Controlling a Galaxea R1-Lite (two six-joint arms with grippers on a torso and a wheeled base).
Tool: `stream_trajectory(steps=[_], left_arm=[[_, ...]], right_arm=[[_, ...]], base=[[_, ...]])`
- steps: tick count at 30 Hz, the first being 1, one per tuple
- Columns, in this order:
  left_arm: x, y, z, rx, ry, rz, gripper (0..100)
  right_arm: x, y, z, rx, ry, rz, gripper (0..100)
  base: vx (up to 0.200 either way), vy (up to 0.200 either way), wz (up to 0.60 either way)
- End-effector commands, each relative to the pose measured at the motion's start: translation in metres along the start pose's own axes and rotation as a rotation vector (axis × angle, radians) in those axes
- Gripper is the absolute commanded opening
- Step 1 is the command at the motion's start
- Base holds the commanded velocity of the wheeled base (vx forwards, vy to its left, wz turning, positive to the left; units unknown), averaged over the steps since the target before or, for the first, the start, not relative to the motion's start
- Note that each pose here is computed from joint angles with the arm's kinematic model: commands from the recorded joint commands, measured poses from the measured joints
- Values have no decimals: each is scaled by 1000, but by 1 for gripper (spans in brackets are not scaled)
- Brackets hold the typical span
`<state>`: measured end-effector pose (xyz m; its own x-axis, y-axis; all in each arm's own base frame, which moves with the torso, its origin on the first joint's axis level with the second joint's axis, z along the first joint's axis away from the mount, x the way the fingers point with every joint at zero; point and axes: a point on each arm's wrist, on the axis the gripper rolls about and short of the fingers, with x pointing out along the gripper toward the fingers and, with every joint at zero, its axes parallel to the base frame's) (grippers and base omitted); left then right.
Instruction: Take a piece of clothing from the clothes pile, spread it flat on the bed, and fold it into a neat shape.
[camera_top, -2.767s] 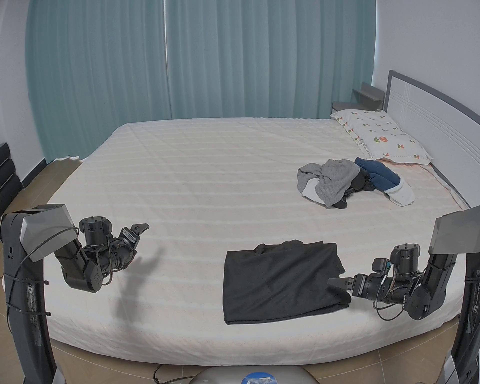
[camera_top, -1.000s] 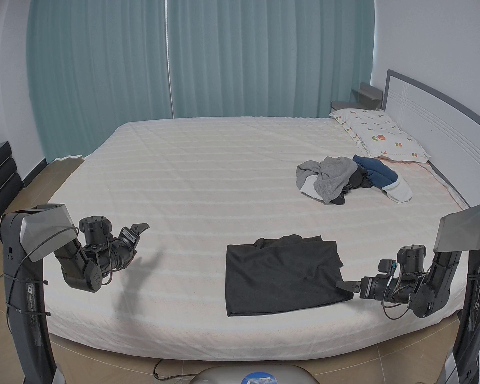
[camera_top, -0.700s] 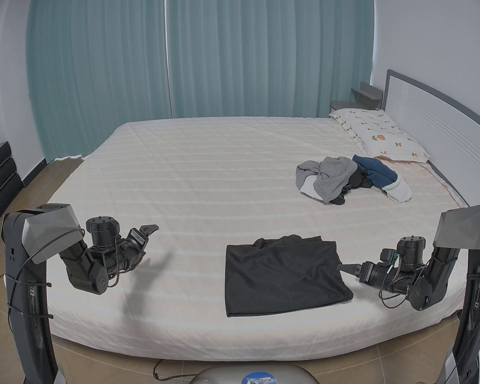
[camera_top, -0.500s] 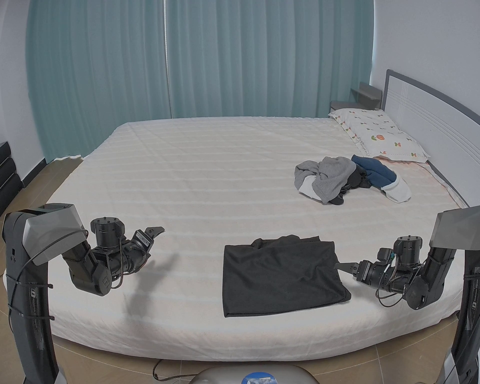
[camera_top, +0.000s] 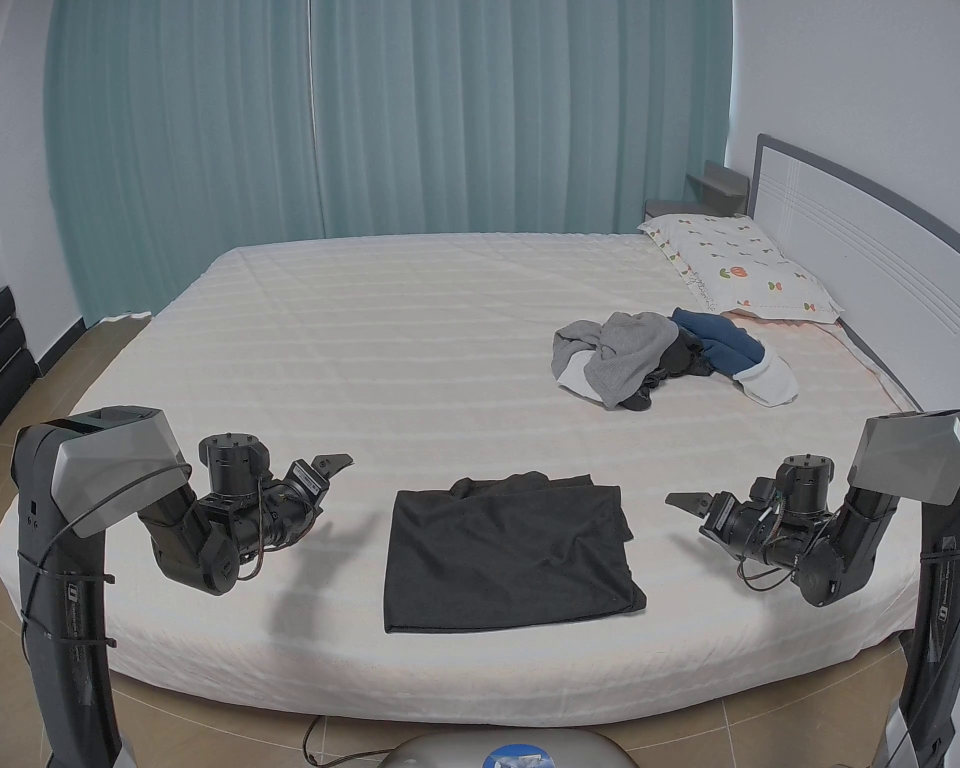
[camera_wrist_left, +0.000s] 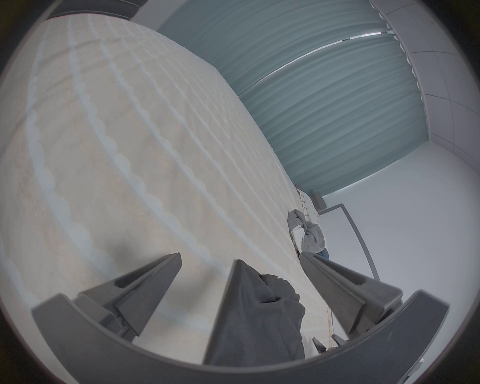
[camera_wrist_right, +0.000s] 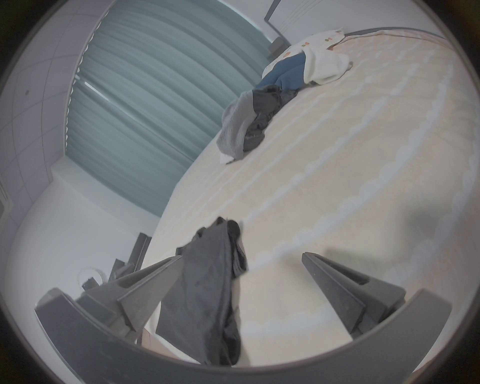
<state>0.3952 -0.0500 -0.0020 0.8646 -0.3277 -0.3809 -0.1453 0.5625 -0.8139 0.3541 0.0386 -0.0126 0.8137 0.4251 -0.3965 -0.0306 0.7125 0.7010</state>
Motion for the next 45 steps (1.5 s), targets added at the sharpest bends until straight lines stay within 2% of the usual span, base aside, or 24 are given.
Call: stream_trajectory(steps=[1,8,10,11,14,19,26,30,38,39,41,42,45], left_arm=[[4,-8,-14,16,31,-15,100],[11,-22,-42,55,98,-44,100],[18,-22,-52,103,119,-48,100],[23,-20,-57,156,120,-47,100],[32,-13,-64,250,109,-10,100],[50,-14,-64,266,99,38,100],[79,-21,-67,279,44,98,100],[81,-21,-69,279,57,129,100],[81,-22,-70,276,56,128,100],[81,-22,-70,275,53,128,0],[81,-22,-69,276,38,138,0],[81,-22,-69,276,37,139,0],[81,-22,-69,278,9,158,0]], right_arm=[[21,19,-5,10,-26,24,100],[48,25,-19,-9,-71,-17,100],[55,30,-26,-19,-71,-16,100],[62,34,-31,-27,-73,-10,100],[72,45,-32,-49,-105,-10,100],[85,59,-25,-56,-105,-3,100],[104,63,-21,-57,-99,2,100],[116,61,-26,-61,-107,-13,100],[121,58,-35,-60,-80,-32,100],[121,57,-36,-60,-77,-36,100],[121,57,-37,-60,-73,-38,100],[121,57,-37,-60,-72,-39,0],[121,57,-38,-59,-51,-60,0]], base=[[0,0,0],[0,0,0],[0,0,0],[0,0,0],[0,0,0],[0,0,0],[0,0,0],[0,0,0],[0,0,0],[0,0,0],[0,0,0],[0,0,0],[0,0,0]])
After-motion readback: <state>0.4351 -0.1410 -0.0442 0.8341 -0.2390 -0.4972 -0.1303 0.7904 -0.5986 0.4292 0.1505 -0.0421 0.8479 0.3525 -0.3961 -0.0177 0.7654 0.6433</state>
